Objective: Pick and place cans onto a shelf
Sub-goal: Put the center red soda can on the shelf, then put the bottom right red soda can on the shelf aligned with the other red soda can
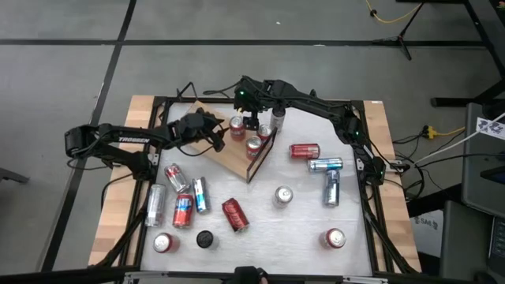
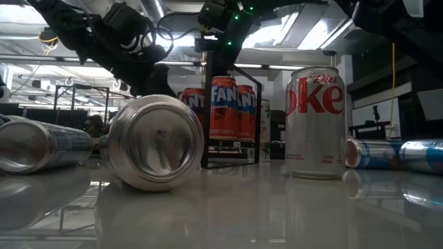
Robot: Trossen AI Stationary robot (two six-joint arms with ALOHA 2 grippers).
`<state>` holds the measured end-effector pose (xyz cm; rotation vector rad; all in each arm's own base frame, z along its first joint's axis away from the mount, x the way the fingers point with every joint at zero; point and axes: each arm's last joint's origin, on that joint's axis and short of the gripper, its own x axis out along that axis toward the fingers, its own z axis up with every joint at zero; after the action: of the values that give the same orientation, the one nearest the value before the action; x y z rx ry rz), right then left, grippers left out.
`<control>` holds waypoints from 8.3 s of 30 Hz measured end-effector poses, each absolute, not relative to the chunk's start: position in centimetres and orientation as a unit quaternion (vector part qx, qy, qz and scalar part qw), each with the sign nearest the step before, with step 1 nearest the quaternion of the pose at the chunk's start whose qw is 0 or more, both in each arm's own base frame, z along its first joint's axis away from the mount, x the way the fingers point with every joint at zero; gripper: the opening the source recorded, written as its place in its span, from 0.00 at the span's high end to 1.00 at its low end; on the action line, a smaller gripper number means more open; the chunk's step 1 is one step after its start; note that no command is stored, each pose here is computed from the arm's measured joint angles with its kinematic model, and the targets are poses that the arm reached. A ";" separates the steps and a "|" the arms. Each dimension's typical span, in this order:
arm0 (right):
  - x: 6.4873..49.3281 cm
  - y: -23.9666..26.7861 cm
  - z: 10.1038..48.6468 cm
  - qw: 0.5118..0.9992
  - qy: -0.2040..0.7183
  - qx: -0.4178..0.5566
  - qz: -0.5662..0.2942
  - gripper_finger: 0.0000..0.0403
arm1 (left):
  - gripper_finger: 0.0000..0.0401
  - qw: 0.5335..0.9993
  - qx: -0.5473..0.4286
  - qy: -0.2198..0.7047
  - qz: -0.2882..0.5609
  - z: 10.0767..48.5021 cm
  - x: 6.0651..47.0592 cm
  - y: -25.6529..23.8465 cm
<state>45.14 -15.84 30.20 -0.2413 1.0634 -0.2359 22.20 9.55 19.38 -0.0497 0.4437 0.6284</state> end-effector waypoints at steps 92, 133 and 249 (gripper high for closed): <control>28.0 -6.1 38.7 0.857 0.482 -0.024 -0.179 0.13 | 0.55 0.928 -0.028 0.131 0.347 20.2 23.5 9.0; 22.3 13.8 38.4 0.757 0.518 0.353 -0.184 0.13 | 0.55 0.959 -0.003 0.104 0.262 22.6 23.1 4.6; 22.4 25.0 23.5 0.558 0.602 0.331 -0.465 0.13 | 0.55 0.957 0.008 0.133 0.258 22.1 23.0 4.6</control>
<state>22.39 25.02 23.47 0.7806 1.4210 -1.0971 23.03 4.55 22.07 0.0153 0.2693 0.5244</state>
